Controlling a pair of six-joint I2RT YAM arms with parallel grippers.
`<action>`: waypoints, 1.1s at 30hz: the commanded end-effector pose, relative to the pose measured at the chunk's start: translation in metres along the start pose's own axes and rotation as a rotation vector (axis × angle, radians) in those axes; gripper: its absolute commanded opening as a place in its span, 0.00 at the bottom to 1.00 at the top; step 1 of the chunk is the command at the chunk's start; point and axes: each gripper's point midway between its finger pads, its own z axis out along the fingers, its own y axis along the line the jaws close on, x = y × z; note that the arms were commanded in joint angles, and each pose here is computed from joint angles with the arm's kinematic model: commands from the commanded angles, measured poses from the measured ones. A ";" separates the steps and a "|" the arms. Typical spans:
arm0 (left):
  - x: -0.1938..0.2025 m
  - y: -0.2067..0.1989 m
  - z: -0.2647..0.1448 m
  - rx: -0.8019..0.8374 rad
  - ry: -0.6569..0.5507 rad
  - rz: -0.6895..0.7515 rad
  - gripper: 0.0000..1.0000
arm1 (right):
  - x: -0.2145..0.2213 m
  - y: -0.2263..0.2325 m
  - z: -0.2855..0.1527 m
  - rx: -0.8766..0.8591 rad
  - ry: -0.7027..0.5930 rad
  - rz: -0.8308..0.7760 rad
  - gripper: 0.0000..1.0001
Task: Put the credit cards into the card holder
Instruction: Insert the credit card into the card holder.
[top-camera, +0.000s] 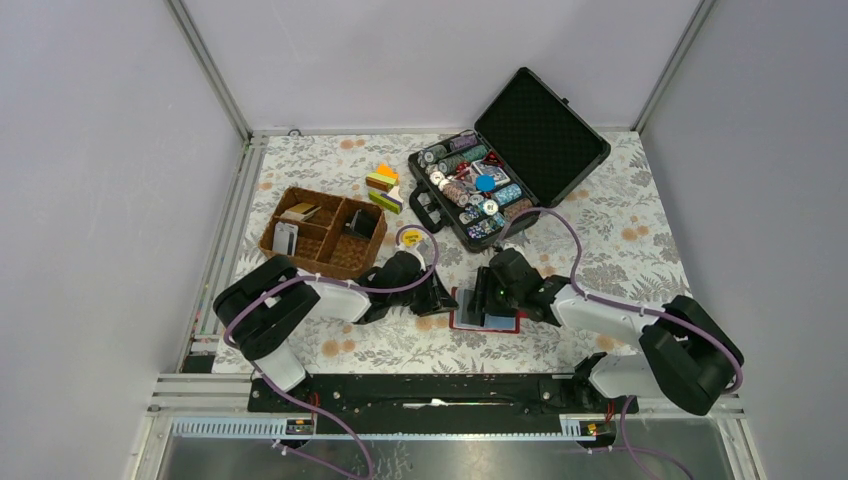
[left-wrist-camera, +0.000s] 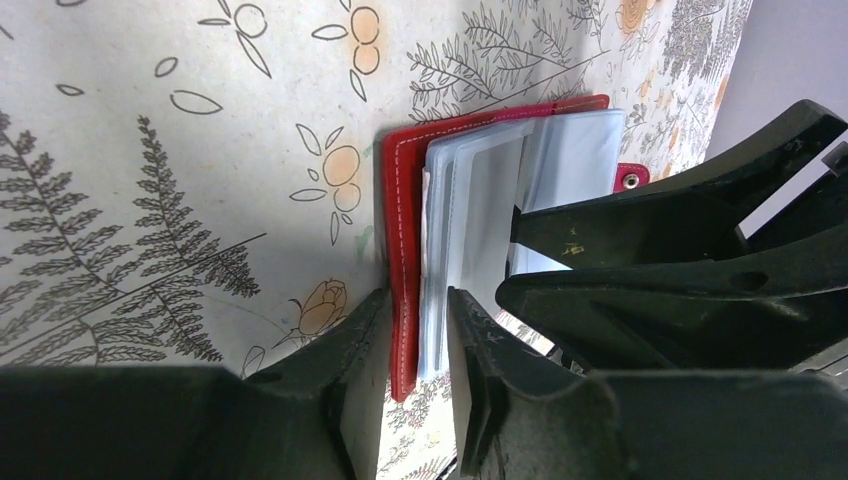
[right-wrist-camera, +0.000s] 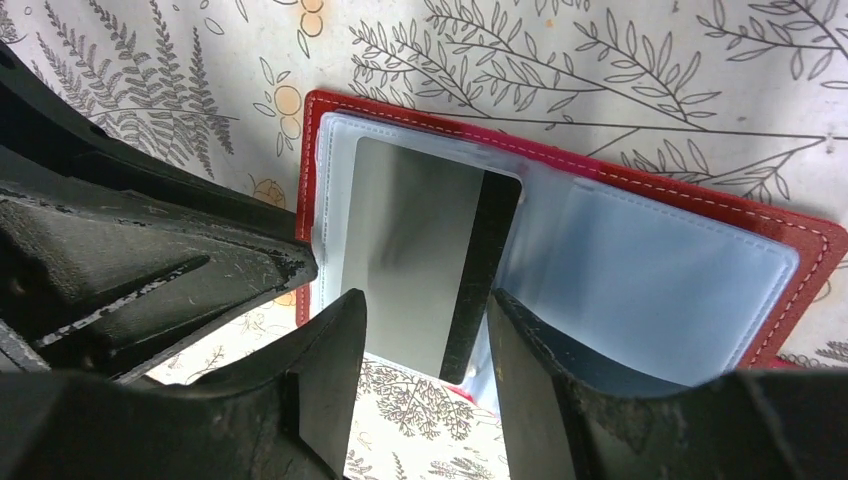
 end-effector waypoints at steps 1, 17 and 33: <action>0.001 -0.007 0.001 0.038 -0.004 0.000 0.29 | -0.005 0.038 0.004 -0.134 0.013 0.004 0.54; -0.004 0.023 -0.035 -0.093 -0.075 0.023 0.27 | -0.006 0.100 0.019 -0.230 0.023 -0.066 0.45; -0.011 0.016 -0.045 -0.027 -0.091 0.048 0.35 | -0.003 0.119 0.019 -0.325 0.037 -0.068 0.25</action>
